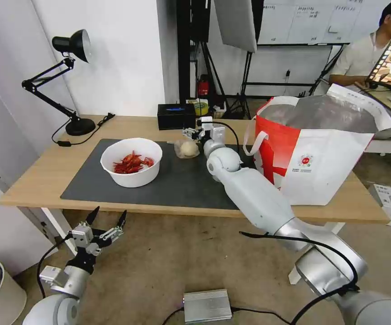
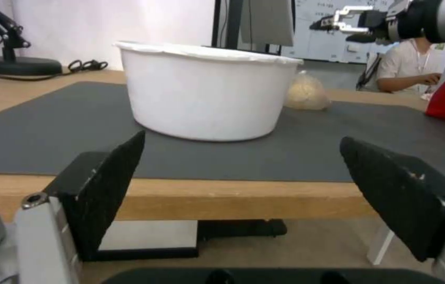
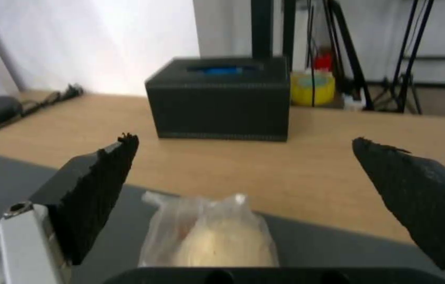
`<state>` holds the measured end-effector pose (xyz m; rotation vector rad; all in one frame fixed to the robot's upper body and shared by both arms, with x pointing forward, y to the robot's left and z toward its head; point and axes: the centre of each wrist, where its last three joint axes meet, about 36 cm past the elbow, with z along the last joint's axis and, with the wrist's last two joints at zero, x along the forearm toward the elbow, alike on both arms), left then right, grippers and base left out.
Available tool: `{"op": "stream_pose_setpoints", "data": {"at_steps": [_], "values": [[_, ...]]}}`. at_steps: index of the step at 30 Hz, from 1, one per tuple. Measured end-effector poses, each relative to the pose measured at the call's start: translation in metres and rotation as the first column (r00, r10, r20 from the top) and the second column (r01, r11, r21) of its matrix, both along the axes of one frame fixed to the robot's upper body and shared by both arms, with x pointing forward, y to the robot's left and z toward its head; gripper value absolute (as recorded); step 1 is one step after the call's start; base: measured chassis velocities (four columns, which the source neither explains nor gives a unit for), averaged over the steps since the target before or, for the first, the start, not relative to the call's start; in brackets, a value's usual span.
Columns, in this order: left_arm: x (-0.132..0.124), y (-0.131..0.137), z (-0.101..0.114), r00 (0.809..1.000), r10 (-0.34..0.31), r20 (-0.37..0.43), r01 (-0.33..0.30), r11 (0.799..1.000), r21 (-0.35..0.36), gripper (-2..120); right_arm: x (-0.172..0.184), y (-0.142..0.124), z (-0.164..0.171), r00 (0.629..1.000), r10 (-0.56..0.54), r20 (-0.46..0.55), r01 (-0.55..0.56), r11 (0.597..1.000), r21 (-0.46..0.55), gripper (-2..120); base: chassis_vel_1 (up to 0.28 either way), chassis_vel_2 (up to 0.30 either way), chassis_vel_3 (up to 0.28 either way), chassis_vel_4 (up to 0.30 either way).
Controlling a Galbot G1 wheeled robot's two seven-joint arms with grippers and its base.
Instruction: Pick up the trash from the table and place it into the takeout bag.
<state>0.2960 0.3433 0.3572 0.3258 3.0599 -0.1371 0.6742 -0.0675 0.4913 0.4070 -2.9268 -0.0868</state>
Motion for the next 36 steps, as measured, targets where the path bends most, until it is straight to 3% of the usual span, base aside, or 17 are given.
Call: {"op": "stream_pose_setpoints", "data": {"at_steps": [20,36], "values": [[-0.003,0.002,-0.004,1.000,0.003,-0.003,-0.003,1.000,-0.003,100,0.034,0.028,-0.022,0.989,-0.016,-0.149,0.008,0.998,-0.056,100,0.000,0.000,0.000,0.000],[-0.002,0.000,-0.009,1.000,0.000,-0.007,0.000,1.000,-0.011,100,0.032,0.018,-0.049,0.986,-0.036,-0.164,0.019,0.995,-0.102,100,0.000,0.000,0.000,0.000]]}}
